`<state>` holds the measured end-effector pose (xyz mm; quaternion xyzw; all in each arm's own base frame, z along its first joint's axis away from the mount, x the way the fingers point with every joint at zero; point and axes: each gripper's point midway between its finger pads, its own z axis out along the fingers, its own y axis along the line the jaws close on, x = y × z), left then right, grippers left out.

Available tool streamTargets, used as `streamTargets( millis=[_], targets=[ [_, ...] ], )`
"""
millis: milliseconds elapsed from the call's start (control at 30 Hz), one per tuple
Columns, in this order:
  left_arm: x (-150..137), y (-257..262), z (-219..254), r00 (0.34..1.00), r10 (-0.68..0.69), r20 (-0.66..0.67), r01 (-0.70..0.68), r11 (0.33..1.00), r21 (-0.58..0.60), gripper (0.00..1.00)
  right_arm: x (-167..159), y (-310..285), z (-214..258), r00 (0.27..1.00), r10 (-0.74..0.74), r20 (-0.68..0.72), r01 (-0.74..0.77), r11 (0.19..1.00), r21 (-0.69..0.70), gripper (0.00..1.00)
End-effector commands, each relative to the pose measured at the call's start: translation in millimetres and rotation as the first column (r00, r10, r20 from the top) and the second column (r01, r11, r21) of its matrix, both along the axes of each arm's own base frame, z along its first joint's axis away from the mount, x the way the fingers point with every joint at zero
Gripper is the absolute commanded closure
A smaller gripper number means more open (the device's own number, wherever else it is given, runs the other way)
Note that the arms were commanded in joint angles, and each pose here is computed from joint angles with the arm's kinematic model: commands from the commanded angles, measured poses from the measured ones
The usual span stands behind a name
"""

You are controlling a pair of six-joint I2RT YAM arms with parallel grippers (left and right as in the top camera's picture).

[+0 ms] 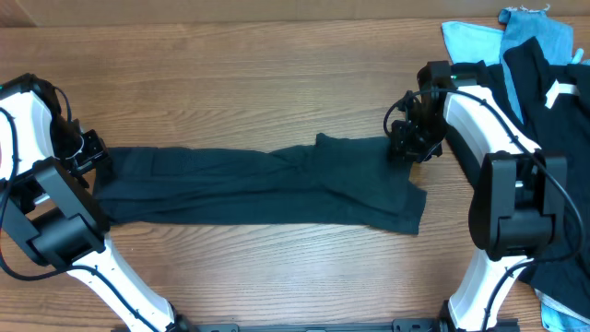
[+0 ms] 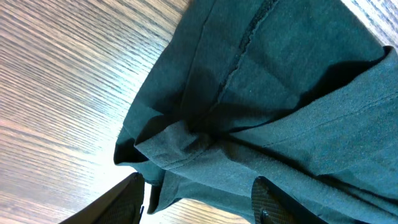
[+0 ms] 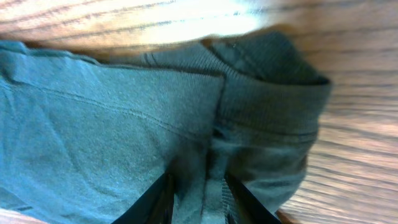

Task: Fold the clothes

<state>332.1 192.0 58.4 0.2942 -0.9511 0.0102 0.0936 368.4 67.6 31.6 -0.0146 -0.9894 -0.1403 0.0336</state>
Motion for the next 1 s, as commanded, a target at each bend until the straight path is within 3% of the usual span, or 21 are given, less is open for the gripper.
streamTargets(
  millis=[0, 133, 267, 367, 533, 967],
  targets=[
    [-2, 3, 4, 1.000, 0.014, 0.005, -0.014, 1.000, 0.010, 0.41, -2, 9, 7, 1.000, 0.000, 0.025, -0.001, 0.999, 0.052, 0.76],
    [-2, 3, 4, 1.000, 0.014, 0.004, -0.014, 1.000, 0.009, 0.41, 3, 10, 7, 0.999, 0.002, 0.045, -0.004, 0.999, 0.053, 0.96],
    [-2, 3, 4, 1.000, 0.014, 0.005, -0.014, 1.000, 0.009, 0.41, 9, 16, 44, 0.993, 0.018, 0.117, -0.027, 0.996, 0.083, 0.96],
    [-2, 3, 4, 1.000, 0.014, 0.005, -0.014, 1.000, 0.009, 0.41, -10, 24, 88, 0.988, 0.057, 0.145, -0.078, 0.987, 0.141, 0.96],
    [-1, 2, 4, 1.000, 0.015, 0.009, -0.015, 1.000, 0.003, 0.42, -70, 19, 89, 0.990, 0.122, -0.077, -0.110, 0.984, 0.140, 0.96],
    [-1, 1, 4, 1.000, 0.016, 0.012, -0.016, 1.000, -0.004, 0.42, -85, 13, 90, 0.981, 0.127, -0.146, -0.111, 0.987, 0.112, 0.92]
  ],
)
